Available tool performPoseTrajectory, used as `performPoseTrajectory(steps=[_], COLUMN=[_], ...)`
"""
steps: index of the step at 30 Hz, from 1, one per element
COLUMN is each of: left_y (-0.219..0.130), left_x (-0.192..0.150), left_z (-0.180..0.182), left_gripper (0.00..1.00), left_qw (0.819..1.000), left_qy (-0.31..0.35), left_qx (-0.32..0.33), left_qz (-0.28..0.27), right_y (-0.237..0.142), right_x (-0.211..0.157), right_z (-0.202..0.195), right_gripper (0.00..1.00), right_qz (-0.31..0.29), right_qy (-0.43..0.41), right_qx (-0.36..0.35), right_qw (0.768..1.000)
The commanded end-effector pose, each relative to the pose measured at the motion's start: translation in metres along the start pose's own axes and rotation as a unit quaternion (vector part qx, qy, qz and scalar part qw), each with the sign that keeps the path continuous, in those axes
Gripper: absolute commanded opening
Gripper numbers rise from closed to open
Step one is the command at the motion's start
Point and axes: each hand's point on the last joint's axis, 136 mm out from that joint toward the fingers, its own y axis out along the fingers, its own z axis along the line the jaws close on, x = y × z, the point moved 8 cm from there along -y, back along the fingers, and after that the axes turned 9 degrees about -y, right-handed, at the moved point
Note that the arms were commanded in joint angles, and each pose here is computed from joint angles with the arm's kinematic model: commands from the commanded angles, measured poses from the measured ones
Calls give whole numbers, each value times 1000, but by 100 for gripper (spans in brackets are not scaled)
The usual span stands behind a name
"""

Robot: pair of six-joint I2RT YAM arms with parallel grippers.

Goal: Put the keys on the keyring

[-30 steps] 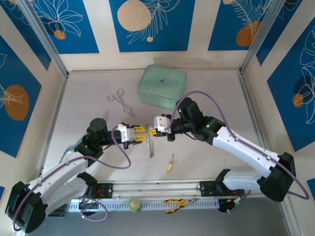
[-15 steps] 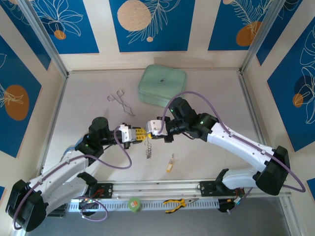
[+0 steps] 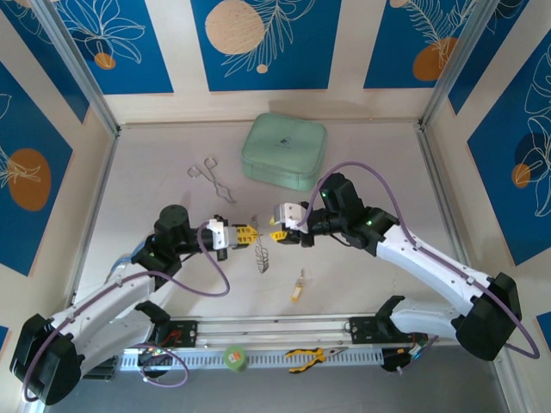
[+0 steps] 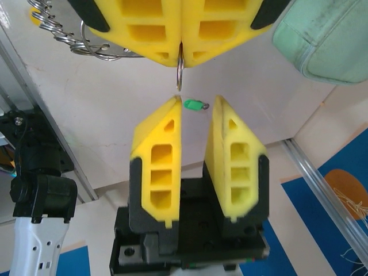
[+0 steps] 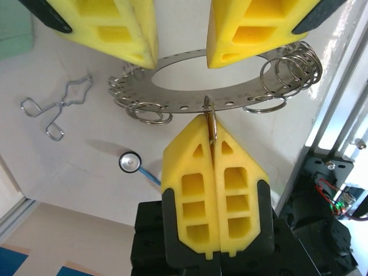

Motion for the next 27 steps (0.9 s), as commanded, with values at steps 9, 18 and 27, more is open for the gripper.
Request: performPoseTrajectory(steps=[9, 18, 27], left_y=[1, 1, 1], left_x=[10, 11, 14], left_z=[-4, -5, -6], left_gripper=[0, 0, 0], left_qw=[999, 999, 998], left_qy=[16, 15, 13], left_qx=[-23, -33, -39], left_qz=[-31, -38, -48], right_y=[14, 20, 24], right_x=[15, 21, 21], right_z=[3, 2, 0], right_gripper=[26, 19, 2], right_qz=[-54, -59, -51], right_qy=[-10, -18, -26], right_qx=[29, 36, 34], right_qw=[998, 997, 998])
